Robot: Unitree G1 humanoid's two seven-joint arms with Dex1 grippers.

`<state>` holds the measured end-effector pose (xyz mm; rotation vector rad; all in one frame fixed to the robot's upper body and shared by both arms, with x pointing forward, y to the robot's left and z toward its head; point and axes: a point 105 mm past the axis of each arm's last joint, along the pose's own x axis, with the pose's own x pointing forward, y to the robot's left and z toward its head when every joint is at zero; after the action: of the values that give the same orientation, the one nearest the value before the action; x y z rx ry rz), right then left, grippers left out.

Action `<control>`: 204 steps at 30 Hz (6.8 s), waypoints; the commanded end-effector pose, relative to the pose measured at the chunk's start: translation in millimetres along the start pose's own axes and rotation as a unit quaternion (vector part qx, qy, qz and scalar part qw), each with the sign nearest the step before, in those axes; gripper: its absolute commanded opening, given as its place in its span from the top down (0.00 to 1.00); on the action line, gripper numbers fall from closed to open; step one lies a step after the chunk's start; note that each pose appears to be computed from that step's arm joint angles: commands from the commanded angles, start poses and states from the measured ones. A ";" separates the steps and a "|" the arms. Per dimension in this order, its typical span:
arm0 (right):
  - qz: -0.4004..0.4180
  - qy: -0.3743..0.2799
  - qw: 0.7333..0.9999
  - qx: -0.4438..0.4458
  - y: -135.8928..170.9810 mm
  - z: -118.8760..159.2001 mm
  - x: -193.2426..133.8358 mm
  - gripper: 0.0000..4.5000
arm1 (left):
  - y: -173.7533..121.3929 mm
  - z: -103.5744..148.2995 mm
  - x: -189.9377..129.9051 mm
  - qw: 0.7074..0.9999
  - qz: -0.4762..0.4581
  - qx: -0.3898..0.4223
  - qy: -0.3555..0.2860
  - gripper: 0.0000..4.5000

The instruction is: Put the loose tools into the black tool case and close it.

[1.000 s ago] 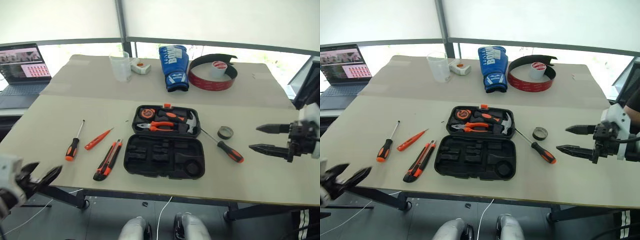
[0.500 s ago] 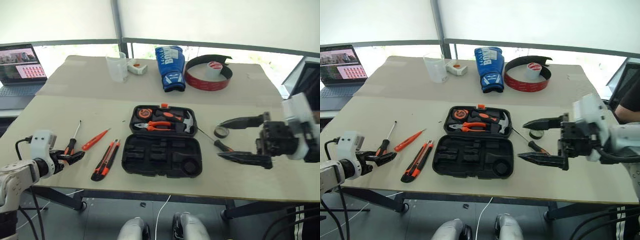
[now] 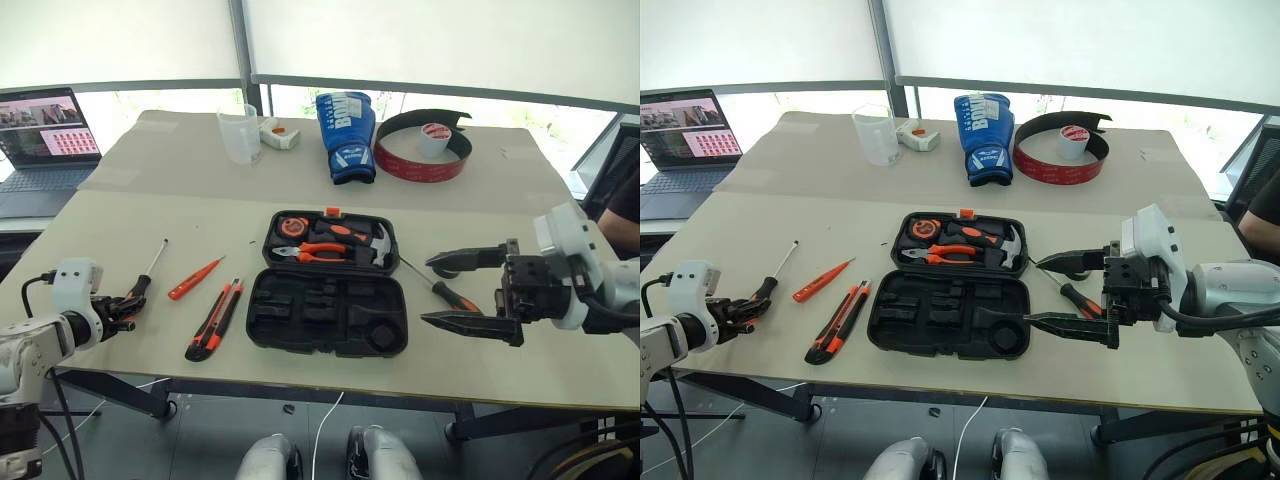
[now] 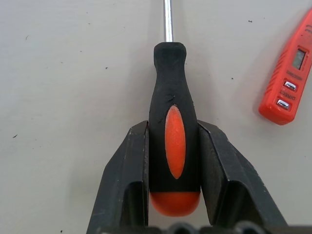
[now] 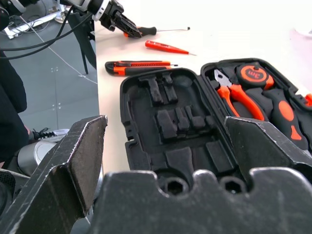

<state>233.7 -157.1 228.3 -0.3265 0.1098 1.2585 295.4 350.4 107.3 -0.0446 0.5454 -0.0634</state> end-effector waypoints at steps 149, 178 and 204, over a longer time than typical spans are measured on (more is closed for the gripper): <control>-0.234 0.079 0.959 0.136 -52.1 -70.9 -80.6 0.78 | -217.8 92.8 -57.6 0.739 -0.551 0.374 -0.104 0.00; 0.031 0.178 0.972 -0.153 -62.5 -83.3 74.3 0.78 | -192.5 73.7 -63.4 0.747 -0.529 0.399 -0.058 0.00; 0.002 0.089 0.994 -0.064 -59.9 -57.8 121.0 0.88 | -200.3 78.1 -54.5 0.743 -0.533 0.400 -0.068 0.00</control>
<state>329.8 -81.1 146.5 -0.5298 0.2096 1.2595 279.6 158.8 206.1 0.4599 0.2791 -1.4145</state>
